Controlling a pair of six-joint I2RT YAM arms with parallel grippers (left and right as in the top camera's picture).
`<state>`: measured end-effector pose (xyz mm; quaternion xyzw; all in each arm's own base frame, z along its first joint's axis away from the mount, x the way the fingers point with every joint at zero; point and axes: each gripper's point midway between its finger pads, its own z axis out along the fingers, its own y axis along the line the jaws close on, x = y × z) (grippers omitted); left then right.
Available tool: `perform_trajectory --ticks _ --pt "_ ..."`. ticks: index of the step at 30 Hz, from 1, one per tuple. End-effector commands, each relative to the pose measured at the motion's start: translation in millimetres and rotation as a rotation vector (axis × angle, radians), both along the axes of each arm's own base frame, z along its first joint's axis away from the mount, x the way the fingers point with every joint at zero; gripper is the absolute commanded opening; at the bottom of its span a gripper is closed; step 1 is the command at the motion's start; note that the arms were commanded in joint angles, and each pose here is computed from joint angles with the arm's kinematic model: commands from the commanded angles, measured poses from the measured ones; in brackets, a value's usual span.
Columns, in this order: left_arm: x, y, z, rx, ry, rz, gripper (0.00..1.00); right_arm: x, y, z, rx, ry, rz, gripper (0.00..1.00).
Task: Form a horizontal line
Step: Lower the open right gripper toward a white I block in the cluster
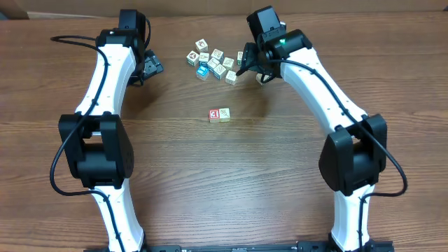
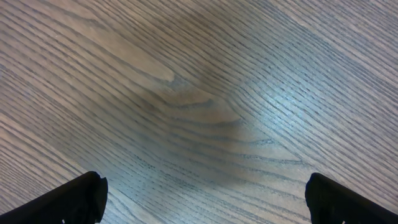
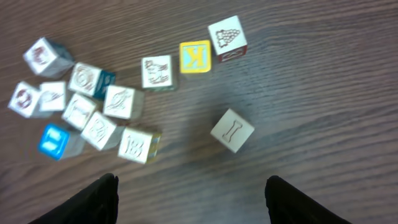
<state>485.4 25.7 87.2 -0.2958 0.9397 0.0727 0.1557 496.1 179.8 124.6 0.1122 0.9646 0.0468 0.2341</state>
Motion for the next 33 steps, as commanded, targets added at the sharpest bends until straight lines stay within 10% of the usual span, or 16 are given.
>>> perform_trajectory --ticks 1,7,12,18,33 --pt "5 1 -1 -0.003 -0.004 -0.001 1.00 6 -15 -14 -0.027 0.000 -0.107 0.73" --pt "5 1 -1 -0.003 -0.004 -0.001 1.00 14 -27 -49 -0.010 0.034 -0.238 1.00" --pt "5 1 -1 -0.003 -0.005 -0.001 1.00 19 -25 -79 -0.015 0.059 -0.256 1.00" --pt "5 1 -1 -0.003 -0.004 -0.001 1.00 17 -26 -93 0.000 0.081 -0.308 0.75" --pt "5 1 -1 -0.003 -0.005 -0.001 1.00 17 -27 -107 -0.003 0.094 -0.327 0.67"
